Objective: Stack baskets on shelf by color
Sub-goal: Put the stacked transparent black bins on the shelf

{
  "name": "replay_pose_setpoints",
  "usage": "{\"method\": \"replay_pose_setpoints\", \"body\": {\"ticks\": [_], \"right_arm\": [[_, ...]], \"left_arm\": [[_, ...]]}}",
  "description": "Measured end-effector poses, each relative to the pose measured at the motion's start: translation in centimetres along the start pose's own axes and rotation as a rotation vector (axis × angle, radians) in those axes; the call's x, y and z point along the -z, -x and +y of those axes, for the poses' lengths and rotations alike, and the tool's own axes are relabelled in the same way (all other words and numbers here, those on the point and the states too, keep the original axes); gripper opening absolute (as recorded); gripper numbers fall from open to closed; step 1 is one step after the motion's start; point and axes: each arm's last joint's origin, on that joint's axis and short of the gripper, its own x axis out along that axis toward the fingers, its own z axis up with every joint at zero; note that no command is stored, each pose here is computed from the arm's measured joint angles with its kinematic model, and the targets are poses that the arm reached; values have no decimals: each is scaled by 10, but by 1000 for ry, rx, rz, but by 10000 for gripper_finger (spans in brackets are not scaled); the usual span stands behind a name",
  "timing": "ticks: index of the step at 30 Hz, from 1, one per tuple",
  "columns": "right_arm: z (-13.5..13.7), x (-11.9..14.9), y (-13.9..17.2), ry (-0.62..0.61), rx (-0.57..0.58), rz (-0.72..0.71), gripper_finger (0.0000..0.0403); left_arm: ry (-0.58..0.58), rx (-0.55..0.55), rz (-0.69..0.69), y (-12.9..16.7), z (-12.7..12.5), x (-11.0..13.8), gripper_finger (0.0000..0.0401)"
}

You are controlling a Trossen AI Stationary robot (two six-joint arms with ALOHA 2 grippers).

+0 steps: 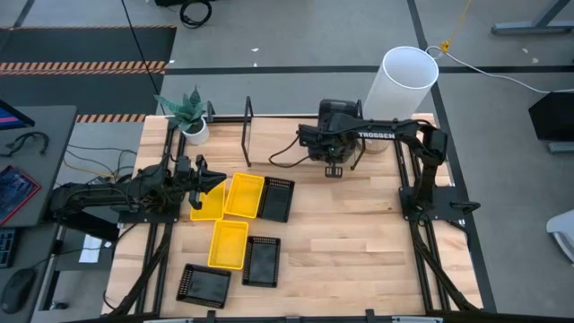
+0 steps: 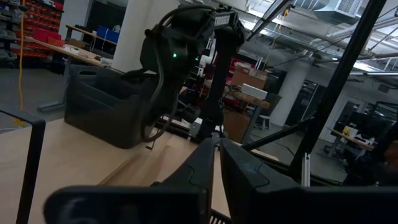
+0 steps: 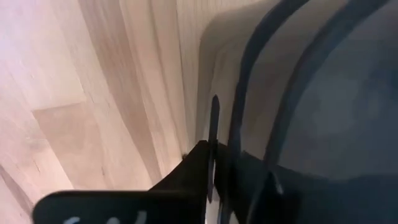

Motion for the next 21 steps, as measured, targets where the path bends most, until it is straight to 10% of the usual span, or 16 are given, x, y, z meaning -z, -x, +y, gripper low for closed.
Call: {"method": "replay_pose_setpoints", "body": {"ticks": [21], "right_arm": [[6, 5, 14, -61, -15, -5, 158]], "left_arm": [[0, 0, 0, 0, 0, 0, 30]]}}
